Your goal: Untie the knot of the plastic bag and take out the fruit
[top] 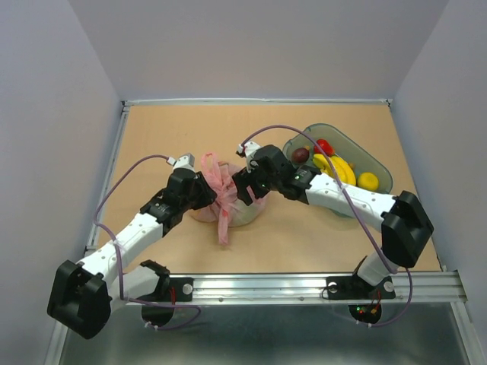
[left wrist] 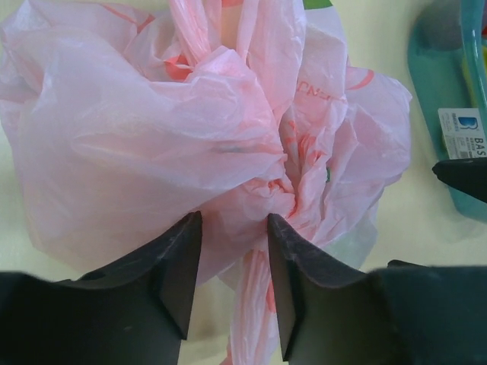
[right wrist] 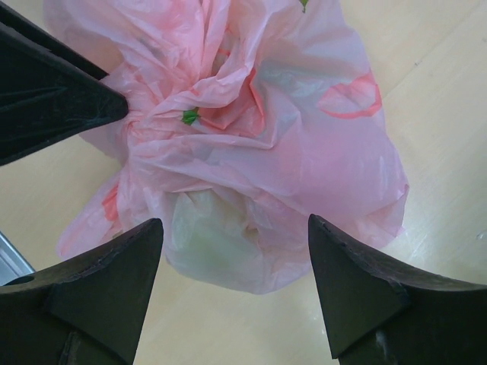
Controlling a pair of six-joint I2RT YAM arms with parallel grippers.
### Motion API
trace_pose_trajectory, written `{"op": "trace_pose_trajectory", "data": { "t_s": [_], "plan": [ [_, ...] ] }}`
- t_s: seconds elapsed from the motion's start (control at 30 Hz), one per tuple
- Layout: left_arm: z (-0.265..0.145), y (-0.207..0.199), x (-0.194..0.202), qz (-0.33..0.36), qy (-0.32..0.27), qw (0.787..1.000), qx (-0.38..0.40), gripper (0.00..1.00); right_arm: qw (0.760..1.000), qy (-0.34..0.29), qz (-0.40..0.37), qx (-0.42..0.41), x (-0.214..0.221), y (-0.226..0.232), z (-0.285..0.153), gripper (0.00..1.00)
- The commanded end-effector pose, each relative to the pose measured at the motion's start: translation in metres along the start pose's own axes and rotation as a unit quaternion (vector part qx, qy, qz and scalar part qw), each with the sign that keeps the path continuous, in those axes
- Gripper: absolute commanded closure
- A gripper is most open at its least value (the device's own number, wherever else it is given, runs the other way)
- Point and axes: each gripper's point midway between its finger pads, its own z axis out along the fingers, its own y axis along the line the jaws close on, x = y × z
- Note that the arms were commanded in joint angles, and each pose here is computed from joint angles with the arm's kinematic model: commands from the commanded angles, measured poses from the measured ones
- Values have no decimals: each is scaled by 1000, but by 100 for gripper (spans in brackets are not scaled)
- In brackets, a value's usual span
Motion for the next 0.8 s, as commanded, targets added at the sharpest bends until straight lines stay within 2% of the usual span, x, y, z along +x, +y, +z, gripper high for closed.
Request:
{"op": "trace_pose_trajectory", "data": {
  "t_s": [0.0, 0.03, 0.07, 0.13, 0.17, 0.43, 0.77],
  "plan": [
    [3, -3, -6, -1, -30, 999, 14, 65, 998, -30, -35, -39, -18, 14, 9, 19],
    [3, -3, -4, 4, -28, 999, 18, 69, 997, -34, -44, -44, -22, 16, 9, 18],
    [3, -2, -2, 7, -26, 999, 20, 78, 997, -36, -48, -49, -24, 18, 9, 18],
    [3, -3, 0, 13, -25, 999, 27, 89, 996, -35, -55, -61, -28, 22, 13, 18],
    [3, -2, 2, 14, -23, 999, 27, 100, 995, -35, -63, -67, -29, 24, 15, 18],
    [-9, -13, -12, 26, -52, 997, 54, 100, 988, -40, -89, -122, -45, 44, 30, 18],
    [-13, -18, -17, 19, -52, 997, 54, 100, 981, -68, -103, -147, -71, 56, 23, 19]
  ]
}}
